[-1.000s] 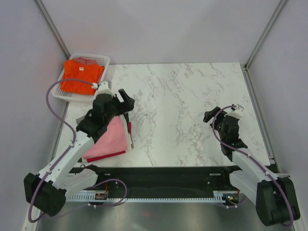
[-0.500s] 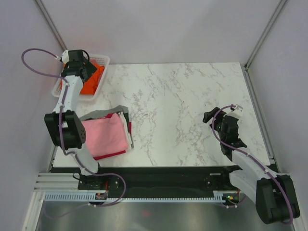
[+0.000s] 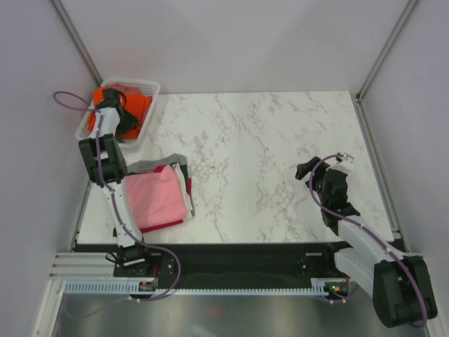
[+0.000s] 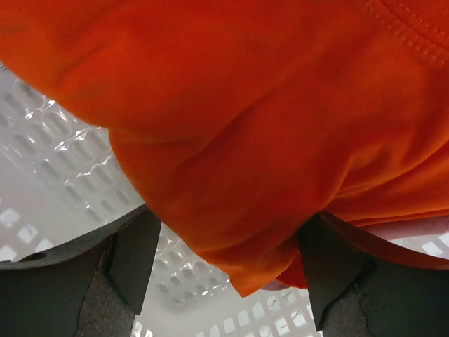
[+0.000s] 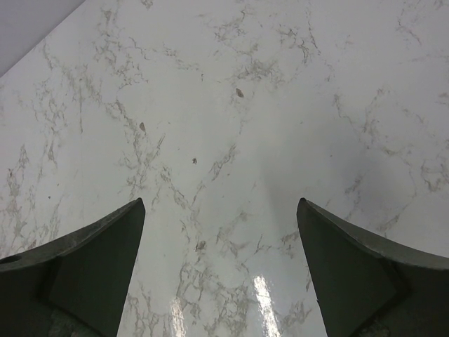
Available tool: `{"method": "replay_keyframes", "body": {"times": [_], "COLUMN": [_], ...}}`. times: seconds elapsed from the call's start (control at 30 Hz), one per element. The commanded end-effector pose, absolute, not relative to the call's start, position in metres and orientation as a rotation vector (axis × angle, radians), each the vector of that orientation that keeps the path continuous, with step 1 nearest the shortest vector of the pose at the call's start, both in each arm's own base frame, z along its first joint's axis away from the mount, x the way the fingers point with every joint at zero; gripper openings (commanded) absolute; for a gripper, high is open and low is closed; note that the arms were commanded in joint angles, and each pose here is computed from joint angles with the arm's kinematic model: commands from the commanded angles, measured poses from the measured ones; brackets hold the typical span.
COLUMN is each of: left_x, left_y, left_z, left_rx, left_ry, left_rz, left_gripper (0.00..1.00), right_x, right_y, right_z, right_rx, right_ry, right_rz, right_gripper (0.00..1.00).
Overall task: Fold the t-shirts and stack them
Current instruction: Grab the tshirt from the pile
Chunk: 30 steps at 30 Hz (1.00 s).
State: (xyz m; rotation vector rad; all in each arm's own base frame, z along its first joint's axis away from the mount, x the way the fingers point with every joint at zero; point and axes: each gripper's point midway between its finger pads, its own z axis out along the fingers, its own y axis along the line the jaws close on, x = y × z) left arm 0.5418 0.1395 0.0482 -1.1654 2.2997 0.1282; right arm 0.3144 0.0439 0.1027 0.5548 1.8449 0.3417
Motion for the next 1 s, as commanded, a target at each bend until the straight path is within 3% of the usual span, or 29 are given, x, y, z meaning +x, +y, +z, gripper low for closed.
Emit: {"method": "replay_keyframes", "body": {"times": [0.0,0.07,0.13,0.23,0.27,0.33,0.37,0.7,0.97], "left_x": [0.543,0.542,0.546,0.549,0.549,0.550,0.551,0.558,0.529], "left_y": [0.147,0.147,0.145,0.144,0.144,0.143,0.143,0.118,0.094], "left_z": [0.042,0.032,0.034,0.035,0.038,0.049,0.054,0.189,0.322], "left_rx": [-1.197,-1.223,-1.214,-1.171,-1.173,-1.171,-1.165,-1.034,-0.959], "left_ry": [2.335,2.347,2.345,2.364,2.356,2.338,2.330,2.106,1.839], "left_rz": [0.056,0.024,0.000,-0.017,-0.018,-0.026,-0.031,-0.032,-0.012], "left_gripper": [0.83,0.73,0.72,0.44,0.29,0.07,0.02,0.02,0.02], "right_x": [0.318,0.318,0.317,0.316,0.315,0.315,0.316,0.317,0.318], "right_y": [0.044,0.046,0.045,0.045,0.043,0.043,0.043,0.047,0.048], "right_z": [0.116,0.119,0.121,0.121,0.121,0.120,0.120,0.120,0.120], "right_rx": [0.557,0.552,0.551,0.543,0.546,0.550,0.550,0.539,0.536], "right_ry": [1.796,1.789,1.783,1.779,1.777,1.777,1.777,1.787,1.790], "right_rz": [0.367,0.376,0.376,0.373,0.367,0.365,0.367,0.380,0.390], "right_gripper": [0.98,0.98,0.98,0.98,0.98,0.98,0.98,0.98,0.98]}}
